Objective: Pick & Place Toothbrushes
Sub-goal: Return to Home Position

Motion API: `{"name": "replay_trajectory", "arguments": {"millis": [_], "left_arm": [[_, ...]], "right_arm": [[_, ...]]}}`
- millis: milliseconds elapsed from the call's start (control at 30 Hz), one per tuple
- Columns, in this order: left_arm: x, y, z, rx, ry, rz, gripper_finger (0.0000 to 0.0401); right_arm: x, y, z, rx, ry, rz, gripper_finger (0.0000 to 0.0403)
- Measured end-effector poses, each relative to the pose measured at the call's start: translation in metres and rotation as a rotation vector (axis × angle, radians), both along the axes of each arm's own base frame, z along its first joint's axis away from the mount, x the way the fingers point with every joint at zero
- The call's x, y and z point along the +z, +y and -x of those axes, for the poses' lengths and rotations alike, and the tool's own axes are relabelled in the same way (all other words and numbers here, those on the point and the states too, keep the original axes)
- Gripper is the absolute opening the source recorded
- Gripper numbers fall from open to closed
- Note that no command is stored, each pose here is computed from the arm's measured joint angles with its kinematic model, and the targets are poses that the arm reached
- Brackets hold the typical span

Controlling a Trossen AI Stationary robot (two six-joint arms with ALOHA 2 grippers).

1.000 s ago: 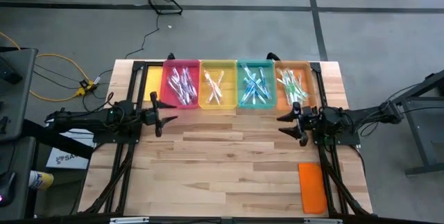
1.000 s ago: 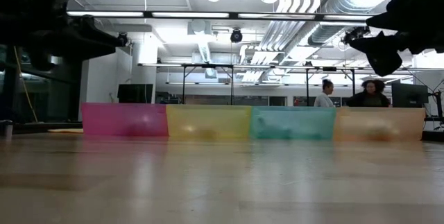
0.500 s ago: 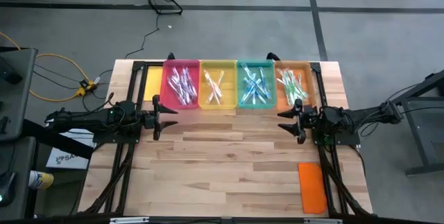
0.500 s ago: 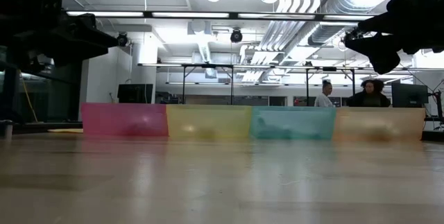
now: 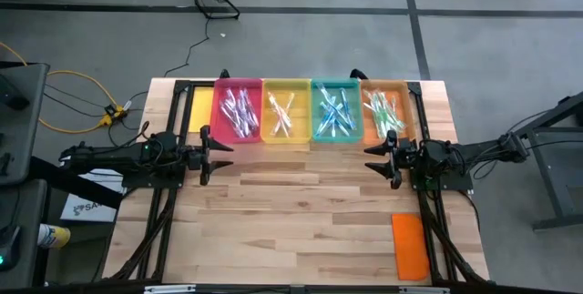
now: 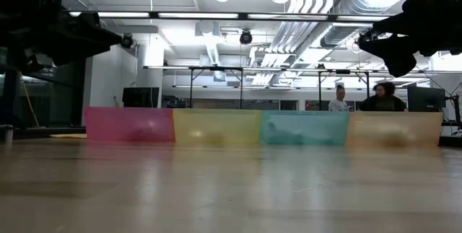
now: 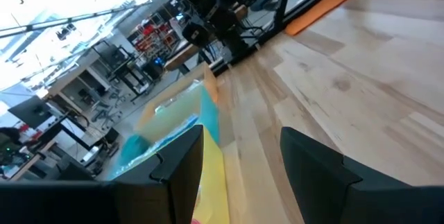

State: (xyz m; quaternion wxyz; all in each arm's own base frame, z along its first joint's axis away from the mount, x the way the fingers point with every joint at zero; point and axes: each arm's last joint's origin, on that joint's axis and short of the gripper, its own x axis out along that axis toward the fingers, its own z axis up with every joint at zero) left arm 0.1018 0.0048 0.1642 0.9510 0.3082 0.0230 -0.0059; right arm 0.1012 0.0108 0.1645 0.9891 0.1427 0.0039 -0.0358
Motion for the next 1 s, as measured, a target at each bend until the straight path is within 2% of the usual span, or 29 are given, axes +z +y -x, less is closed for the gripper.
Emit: {"name": "replay_trajectory", "arguments": {"millis": [1000], "left_arm": [[-0.0014,0.0001,0.0001,0.004,0.014,-0.001,0.0187]], "right_arm": [[0.0000,0.0000,0.0000,0.001,0.000,0.000,0.0229]]}}
